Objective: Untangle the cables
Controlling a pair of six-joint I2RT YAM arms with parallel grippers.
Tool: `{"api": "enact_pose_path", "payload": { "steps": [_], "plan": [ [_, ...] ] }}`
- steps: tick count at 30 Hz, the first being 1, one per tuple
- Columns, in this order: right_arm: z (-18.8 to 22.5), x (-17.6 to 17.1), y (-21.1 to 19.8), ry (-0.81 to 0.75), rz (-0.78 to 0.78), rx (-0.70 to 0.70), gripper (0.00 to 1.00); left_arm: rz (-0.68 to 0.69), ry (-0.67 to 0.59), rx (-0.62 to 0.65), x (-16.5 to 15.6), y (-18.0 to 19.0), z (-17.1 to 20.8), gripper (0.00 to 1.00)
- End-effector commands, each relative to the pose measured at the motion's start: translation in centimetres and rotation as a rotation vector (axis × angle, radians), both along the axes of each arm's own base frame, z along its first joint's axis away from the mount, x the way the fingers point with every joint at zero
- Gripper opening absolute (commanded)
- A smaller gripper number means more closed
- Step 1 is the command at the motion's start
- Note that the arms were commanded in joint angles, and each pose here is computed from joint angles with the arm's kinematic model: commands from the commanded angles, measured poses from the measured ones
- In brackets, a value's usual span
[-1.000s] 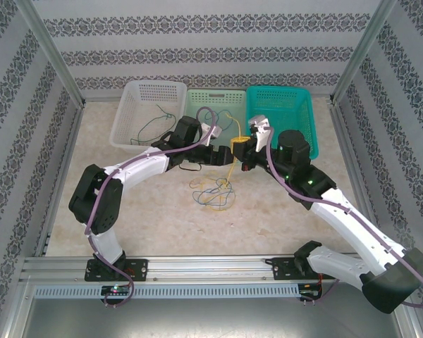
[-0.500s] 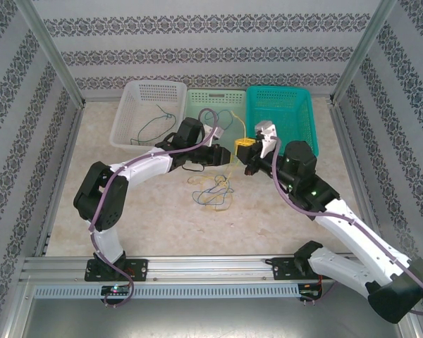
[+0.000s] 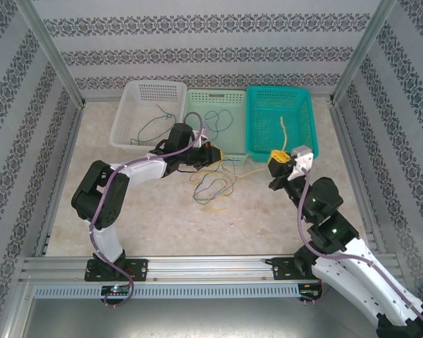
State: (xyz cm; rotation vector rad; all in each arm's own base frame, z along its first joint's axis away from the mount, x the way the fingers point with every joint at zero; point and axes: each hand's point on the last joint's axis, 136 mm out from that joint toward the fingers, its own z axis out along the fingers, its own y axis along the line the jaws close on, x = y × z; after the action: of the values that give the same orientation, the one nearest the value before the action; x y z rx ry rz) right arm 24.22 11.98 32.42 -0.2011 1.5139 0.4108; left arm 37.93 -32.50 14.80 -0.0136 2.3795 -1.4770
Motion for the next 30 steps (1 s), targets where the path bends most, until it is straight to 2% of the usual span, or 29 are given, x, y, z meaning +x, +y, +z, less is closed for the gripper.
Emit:
{"api": "enact_pose_path", "payload": {
  "steps": [1,7,12,15,18,19,21,24,28,30],
  "plan": [
    [0.5,-0.2,-3.6,-0.051,-0.183,0.02,0.0,0.057,-0.046,-0.038,1.2,0.5,2.1,0.0],
    [-0.5,-1.4,-7.0,-0.078,-0.321,0.08,0.0,0.07,-0.03,-0.033,1.2,0.7,1.8,0.0],
    [-0.8,-1.9,-7.7,-0.079,-0.338,0.086,0.0,0.073,-0.025,-0.025,1.2,0.8,1.7,0.0],
    [-0.5,-1.9,-6.9,-0.085,-0.293,0.078,0.0,0.068,-0.025,-0.016,1.2,0.8,1.8,0.02],
    [0.1,-1.6,-5.3,-0.077,-0.217,0.065,0.0,0.057,-0.047,-0.002,1.0,0.9,2.2,0.2],
    [0.4,-1.5,-4.7,-0.076,-0.193,0.064,0.0,0.053,-0.06,0.008,0.9,1.0,2.5,0.31],
    [1.1,-1.4,-3.9,-0.077,-0.15,0.061,0.0,0.042,-0.089,0.033,0.5,1.3,2.9,0.57],
    [2.8,-1.6,-3.2,-0.084,-0.105,0.051,0.0,0.006,-0.138,0.074,-0.6,1.9,3.4,0.8],
    [5.1,-2.5,-3.2,-0.121,-0.08,0.066,0.0,-0.043,-0.19,0.13,-2.2,2.7,3.3,0.91],
    [5.3,-2.6,-3.3,-0.112,-0.079,0.068,0.0,-0.064,-0.209,0.146,-2.9,3.1,3.0,0.93]
  ]
}}
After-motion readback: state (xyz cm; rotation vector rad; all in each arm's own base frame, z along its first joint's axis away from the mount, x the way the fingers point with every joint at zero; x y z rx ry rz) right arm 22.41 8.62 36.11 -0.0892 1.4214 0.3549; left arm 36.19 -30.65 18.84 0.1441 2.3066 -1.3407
